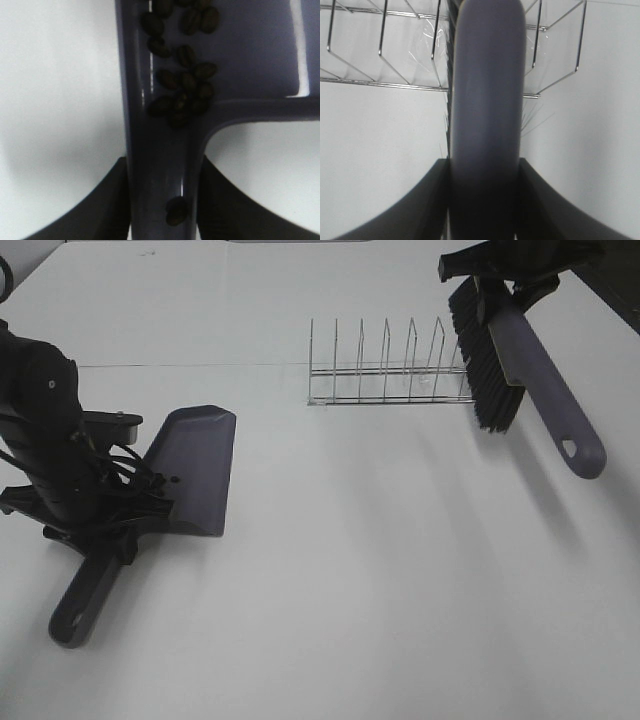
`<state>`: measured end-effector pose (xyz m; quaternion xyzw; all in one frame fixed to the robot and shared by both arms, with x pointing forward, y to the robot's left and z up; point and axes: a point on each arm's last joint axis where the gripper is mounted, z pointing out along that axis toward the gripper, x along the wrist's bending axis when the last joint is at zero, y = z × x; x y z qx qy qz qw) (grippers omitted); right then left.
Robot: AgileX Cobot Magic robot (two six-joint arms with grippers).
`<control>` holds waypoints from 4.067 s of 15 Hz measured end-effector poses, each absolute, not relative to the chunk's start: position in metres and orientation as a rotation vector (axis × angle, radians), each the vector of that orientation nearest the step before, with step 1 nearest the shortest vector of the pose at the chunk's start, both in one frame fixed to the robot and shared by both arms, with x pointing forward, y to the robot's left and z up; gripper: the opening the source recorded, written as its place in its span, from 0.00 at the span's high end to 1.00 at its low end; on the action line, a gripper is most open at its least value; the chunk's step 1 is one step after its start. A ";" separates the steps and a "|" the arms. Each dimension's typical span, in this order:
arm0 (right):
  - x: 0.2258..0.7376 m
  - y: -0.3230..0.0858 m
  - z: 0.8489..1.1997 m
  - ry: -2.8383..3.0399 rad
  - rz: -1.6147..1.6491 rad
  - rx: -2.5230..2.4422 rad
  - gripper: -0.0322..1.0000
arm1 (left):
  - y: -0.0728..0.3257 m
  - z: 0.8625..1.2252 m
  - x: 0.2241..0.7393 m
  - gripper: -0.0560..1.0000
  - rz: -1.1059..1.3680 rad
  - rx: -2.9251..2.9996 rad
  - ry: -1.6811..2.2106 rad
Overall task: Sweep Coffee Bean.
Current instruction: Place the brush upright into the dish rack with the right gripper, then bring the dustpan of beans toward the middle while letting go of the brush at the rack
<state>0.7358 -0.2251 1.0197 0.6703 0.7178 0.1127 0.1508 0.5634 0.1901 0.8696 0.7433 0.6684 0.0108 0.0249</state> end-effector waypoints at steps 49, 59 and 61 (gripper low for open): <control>0.782 -0.216 0.938 1.851 0.443 1.984 0.57 | 0.190 0.870 0.564 0.61 0.039 2.318 2.038; 0.779 -0.226 0.983 1.779 0.499 1.934 0.28 | 0.190 0.870 0.564 0.61 0.037 2.319 2.040; 0.770 -0.227 0.994 1.804 0.442 1.966 0.28 | 0.190 0.870 0.564 0.61 0.039 2.318 2.038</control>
